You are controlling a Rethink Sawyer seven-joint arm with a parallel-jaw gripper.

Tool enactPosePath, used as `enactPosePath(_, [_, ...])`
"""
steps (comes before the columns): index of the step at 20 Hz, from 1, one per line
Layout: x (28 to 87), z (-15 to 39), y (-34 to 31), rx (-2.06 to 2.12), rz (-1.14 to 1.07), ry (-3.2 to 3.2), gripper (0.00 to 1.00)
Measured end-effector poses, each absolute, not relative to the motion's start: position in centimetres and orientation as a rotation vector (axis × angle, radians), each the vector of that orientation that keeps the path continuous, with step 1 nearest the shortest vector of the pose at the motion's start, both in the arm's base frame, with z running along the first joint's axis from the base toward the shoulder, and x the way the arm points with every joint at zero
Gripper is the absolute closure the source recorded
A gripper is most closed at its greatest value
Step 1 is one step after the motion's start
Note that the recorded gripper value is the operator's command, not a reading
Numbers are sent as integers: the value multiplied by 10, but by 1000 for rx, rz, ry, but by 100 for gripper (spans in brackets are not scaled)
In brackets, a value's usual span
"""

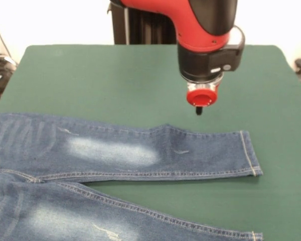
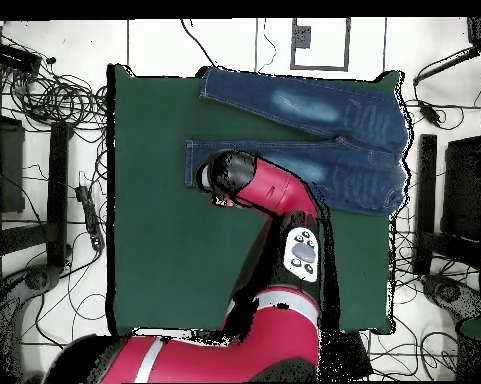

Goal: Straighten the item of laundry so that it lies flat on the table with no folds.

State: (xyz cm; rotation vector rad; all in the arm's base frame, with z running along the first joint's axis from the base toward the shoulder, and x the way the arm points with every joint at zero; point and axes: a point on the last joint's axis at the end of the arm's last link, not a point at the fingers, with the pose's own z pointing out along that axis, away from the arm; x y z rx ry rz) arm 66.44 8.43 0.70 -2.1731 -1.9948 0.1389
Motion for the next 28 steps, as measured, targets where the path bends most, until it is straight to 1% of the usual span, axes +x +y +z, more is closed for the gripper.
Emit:
enactPosePath(4, [666, 10, 80, -2167, 146, -2018, 100])
enactPosePath(12, [678, 18, 51, -2196, 140, -2028, 100])
enactPosePath(20, [720, 40, 23, -2177, 137, -2051, 100])
enactPosePath(28, [758, 49, 31, -2113, 140, -2088, 100])
